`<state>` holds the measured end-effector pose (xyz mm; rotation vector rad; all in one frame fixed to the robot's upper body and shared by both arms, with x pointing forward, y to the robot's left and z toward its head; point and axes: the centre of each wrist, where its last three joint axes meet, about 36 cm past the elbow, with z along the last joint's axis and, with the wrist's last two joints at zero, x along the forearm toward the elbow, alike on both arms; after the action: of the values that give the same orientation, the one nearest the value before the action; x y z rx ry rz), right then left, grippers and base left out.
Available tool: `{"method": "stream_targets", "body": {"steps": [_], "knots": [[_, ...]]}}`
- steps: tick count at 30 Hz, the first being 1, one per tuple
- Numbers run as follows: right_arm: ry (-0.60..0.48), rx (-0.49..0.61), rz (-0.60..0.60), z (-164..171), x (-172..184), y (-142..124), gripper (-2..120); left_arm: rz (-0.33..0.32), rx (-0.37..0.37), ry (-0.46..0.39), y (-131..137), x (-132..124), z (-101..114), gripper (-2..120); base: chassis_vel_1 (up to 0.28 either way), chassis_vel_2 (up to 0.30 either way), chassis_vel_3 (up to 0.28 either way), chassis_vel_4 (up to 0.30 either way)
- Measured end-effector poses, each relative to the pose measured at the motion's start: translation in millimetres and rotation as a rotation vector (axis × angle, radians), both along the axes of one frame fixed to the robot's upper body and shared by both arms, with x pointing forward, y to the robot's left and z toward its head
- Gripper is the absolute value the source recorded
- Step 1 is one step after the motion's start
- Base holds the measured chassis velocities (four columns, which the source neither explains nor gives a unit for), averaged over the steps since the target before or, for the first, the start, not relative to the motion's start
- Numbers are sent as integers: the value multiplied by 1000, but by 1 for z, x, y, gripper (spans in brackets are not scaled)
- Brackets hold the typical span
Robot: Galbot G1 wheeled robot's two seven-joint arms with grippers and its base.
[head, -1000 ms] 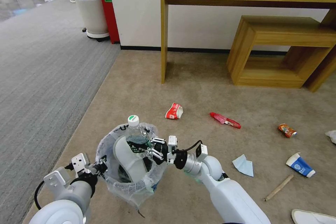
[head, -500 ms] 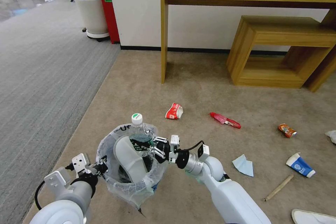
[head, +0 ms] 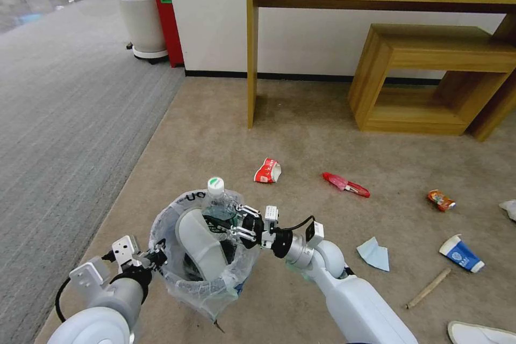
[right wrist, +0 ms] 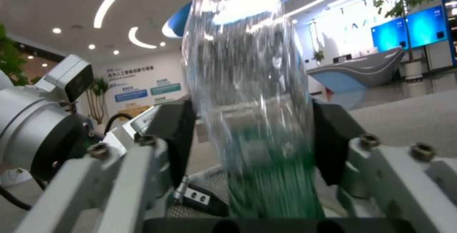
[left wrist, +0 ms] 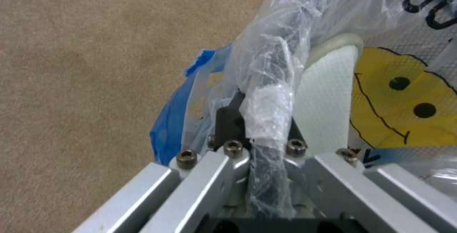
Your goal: Pick up the trash bin and place the garbage on the floor into it.
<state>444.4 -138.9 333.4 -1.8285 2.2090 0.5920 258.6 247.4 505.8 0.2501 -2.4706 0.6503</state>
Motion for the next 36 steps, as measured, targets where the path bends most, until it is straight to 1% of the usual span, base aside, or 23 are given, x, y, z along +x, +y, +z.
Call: {"method": "stream_targets", "body": {"steps": [1, 3, 4, 5, 7, 8, 11, 12, 13, 14, 15, 16, 18, 19, 20, 22, 23, 26, 27, 30, 31, 34, 36], "knots": [[0, 0, 0, 0, 0, 0, 59, 0, 0, 0, 0, 0, 0, 1, 0, 0, 0, 0], [0, -1, 0, 0, 0, 0, 65, 0, 0, 0, 0, 0, 0, 1, 0, 0, 0, 0], [-1, -1, -1, -1, 0, 0, 72, 0, -1, 0, 0, 0, 0, 1, 0, 0, 0, 0], [-1, -1, -1, -1, 0, 0, 72, 0, -1, 0, 0, 0, 0, 1, 0, 0, 0, 0], [-2, 0, -3, -1, 0, -1, 80, 0, 0, -1, 0, 0, 0, 1, 0, 0, 0, 0], [-8, 3, -14, 0, 0, -3, 89, 2, 1, -2, 0, 1, 0, 1, 0, 0, 0, 0], [-13, 10, -51, 3, 0, -5, 95, 3, 2, -4, 1, 1, 0, 1, 0, 0, 0, 0], [-12, 12, -114, 8, 0, -9, 99, 7, 5, -6, 2, 1, 1, 1, 0, 0, 0, 0], [-12, 12, -114, 8, 0, -9, 99, 7, 5, -6, 2, 1, 1, 1, 0, 0, 0, 0], [-6, 14, -200, 15, 1, -16, 100, 14, 11, -8, 4, 2, 1, 1, 0, 0, 0, 0], [-6, 14, -200, 15, 1, -16, 100, 14, 11, -8, 4, 2, 1, 1, 0, 0, 0, 0], [-31, -5, -360, 33, 4, -38, 100, 42, 32, -4, 10, 5, 1, 1, 0, 0, 0, 0], [-100, -46, -522, 44, 3, -61, 100, 61, 45, 6, 14, 7, -2, 1, 0, 0, 0, 0], [-100, -46, -522, 44, 3, -61, 100, 61, 45, 6, 14, 7, -2, 1, 0, 0, 0, 0], [-111, -47, -565, 45, 2, -66, 100, 65, 48, 8, 14, 7, -2, 1, 0, 0, 0, 0], [-115, -53, -706, 48, -5, -81, 100, 76, 59, 12, 17, 8, -4, 1, 0, 0, 0, 0], [-115, -53, -706, 48, -5, -81, 100, 76, 59, 12, 17, 8, -4, 1, 0, 0, 0, 0], [-95, -61, -870, 52, -10, -102, 100, 97, 82, -6, 21, 7, -6, 1, 0, 0, 0, 0], [-95, -61, -870, 52, -10, -102, 100, 97, 82, -6, 21, 7, -6, 1, 0, 0, 0, 0], [-79, -67, -993, 52, -16, -128, 100, 117, 119, -41, 27, 7, -10, 1, 0, 0, 0, 0], [-79, -67, -993, 52, -16, -128, 100, 117, 119, -41, 27, 7, -10, 1, 0, 0, 0, 0], [-96, -91, -1059, 48, -27, -149, 100, 127, 133, -62, 31, 9, -8, 1, 0, 0, 0, 0], [-100, -94, -1070, 47, -30, -153, 100, 128, 136, -64, 31, 9, -7, 1, 0, 0, 0, 0]]}}
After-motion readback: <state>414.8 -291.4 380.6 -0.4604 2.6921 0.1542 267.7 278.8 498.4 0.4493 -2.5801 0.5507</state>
